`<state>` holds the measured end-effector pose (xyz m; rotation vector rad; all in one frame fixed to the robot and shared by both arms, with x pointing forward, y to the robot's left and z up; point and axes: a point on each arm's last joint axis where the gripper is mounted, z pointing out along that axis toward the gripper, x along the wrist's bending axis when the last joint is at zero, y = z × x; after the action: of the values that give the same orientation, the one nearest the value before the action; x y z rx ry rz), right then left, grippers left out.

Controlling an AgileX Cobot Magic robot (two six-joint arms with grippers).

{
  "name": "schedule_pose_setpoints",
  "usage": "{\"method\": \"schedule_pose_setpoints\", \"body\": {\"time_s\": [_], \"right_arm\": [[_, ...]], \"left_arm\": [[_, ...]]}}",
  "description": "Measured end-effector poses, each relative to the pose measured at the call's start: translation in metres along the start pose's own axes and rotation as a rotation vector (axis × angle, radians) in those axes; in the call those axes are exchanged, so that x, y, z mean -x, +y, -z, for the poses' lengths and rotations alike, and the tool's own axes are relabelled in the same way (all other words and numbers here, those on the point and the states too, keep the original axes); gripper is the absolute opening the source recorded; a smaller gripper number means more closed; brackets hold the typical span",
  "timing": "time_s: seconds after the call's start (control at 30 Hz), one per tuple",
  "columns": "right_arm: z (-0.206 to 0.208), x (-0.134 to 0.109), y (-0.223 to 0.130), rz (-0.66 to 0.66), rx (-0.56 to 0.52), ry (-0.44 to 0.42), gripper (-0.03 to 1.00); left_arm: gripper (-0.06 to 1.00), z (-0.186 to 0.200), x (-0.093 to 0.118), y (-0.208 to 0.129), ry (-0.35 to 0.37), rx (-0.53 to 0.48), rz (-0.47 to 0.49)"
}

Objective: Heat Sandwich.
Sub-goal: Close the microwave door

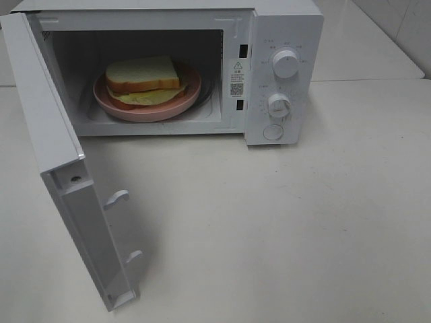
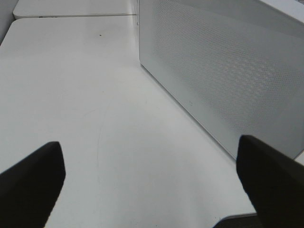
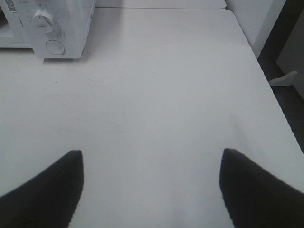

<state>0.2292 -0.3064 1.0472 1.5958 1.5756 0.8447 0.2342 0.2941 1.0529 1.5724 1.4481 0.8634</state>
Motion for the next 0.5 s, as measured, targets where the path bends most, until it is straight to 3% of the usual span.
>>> {"method": "schedule_pose_setpoints", "body": {"time_s": [0.37, 0.5], "right_arm": [[0.000, 0.000, 0.000, 0.000, 0.000, 0.000, 0.76], [0.000, 0.000, 0.000, 0.000, 0.000, 0.000, 0.76]], "left_arm": [[0.90, -0.002, -0.001, 0.013, 0.015, -0.015, -0.006], [0.80, -0.014, -0.004, 0.023, 0.030, -0.036, -0.010]]}}
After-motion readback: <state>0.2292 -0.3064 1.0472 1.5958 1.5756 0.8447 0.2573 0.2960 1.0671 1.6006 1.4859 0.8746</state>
